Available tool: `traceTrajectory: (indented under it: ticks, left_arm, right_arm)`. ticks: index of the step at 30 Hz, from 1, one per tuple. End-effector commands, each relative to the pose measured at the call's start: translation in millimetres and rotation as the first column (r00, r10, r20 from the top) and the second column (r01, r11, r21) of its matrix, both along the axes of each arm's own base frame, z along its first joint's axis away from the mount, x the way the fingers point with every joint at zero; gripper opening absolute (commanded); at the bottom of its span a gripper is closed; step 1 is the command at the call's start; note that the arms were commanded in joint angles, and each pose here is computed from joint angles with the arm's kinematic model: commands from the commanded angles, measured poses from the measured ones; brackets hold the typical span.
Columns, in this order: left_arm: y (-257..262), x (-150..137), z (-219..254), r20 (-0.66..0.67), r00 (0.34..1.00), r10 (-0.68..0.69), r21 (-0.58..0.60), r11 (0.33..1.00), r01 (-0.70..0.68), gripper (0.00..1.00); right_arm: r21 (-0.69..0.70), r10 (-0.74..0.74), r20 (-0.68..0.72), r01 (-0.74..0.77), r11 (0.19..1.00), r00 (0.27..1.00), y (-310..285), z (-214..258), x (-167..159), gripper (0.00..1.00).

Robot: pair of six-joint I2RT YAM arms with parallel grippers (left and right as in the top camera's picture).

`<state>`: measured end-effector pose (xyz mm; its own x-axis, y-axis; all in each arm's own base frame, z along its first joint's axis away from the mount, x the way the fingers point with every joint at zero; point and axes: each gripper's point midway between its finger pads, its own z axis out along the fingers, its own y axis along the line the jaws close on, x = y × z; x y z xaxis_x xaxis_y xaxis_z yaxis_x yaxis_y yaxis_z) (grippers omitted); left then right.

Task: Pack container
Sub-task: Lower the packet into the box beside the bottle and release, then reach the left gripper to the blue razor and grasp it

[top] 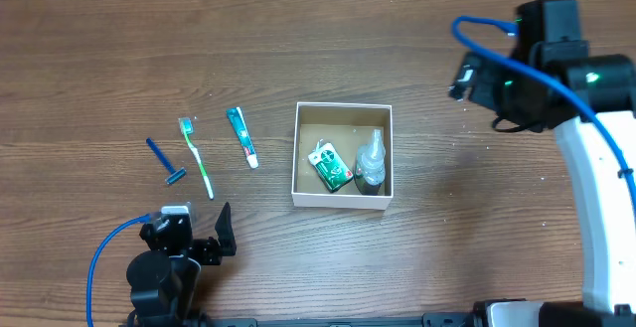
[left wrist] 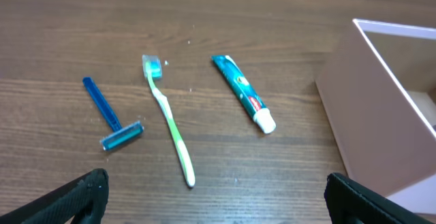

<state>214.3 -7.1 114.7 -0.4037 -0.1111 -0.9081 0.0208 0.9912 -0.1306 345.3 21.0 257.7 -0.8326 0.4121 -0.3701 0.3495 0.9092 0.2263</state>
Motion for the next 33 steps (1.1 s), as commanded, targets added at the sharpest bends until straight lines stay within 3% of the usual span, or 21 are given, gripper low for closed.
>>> traceTrajectory:
  ticks: [1, 4, 7, 11, 16, 20, 24, 27, 31, 33]
  left_arm:
    - [-6.5, 3.3, 7.2, 0.041, 0.999, -0.029, -0.023, 0.999, 0.03, 1.0]
    - [-8.8, 8.3, 32.3, 0.116, 0.993, 0.011, -0.153, 0.988, 0.007, 1.0]
    - [18.6, 5.9, 69.3, 0.155, 0.971, 0.181, -0.169, 0.973, -0.155, 1.0]
    - [47.7, 17.0, 92.9, 0.003, 0.945, 0.326, -0.094, 0.941, -0.324, 1.0]
    - [79.1, 89.1, 119.4, -0.237, 0.895, 0.378, -0.057, 0.914, -0.402, 1.0]
    - [76.4, 132.0, 83.7, -0.495, 0.831, 0.255, -0.098, 0.934, -0.344, 1.0]
    - [97.0, 135.4, 1.3, -0.691, 0.647, 0.322, 0.019, 0.903, -0.43, 1.0]
    - [111.1, 126.3, -37.1, -0.764, 0.52, 0.382, 0.084, 0.858, -0.507, 1.0]
    - [116.5, 131.2, -73.5, -0.807, 0.484, 0.337, 0.073, 0.871, -0.486, 0.99]
    - [113.1, 133.4, -90.2, -0.827, 0.473, 0.304, 0.062, 0.886, -0.46, 0.88]
  right_arm:
    - [0.073, -0.065, -0.004, 0.065, 0.995, 0.998, -19.1, -0.1, 2.1, 1.0]
    - [0.072, -0.085, -0.004, 0.085, 0.994, 0.996, -26.1, 0.0, 2.0, 1.0]
    - [0.072, -0.085, -0.003, 0.085, 0.994, 0.996, -26.1, 0.0, 2.1, 1.0]
    - [0.072, -0.085, -0.003, 0.085, 0.994, 0.996, -26.0, 0.0, 2.1, 1.0]
    - [0.072, -0.085, -0.003, 0.085, 0.994, 0.996, -26.0, 0.0, 2.1, 1.0]
    - [0.072, -0.085, -0.003, 0.085, 0.994, 0.996, -26.0, 0.0, 2.1, 1.0]
    - [0.072, -0.085, -0.003, 0.085, 0.994, 0.996, -26.1, 0.0, 2.1, 1.0]
    - [0.072, -0.085, -0.003, 0.085, 0.994, 0.996, -26.0, 0.0, 2.1, 1.0]
    - [0.072, -0.085, -0.003, 0.085, 0.994, 0.996, -26.1, 0.0, 2.1, 1.0]
    - [0.072, -0.085, -0.004, 0.085, 0.994, 0.996, -26.0, -0.1, 2.1, 1.0]
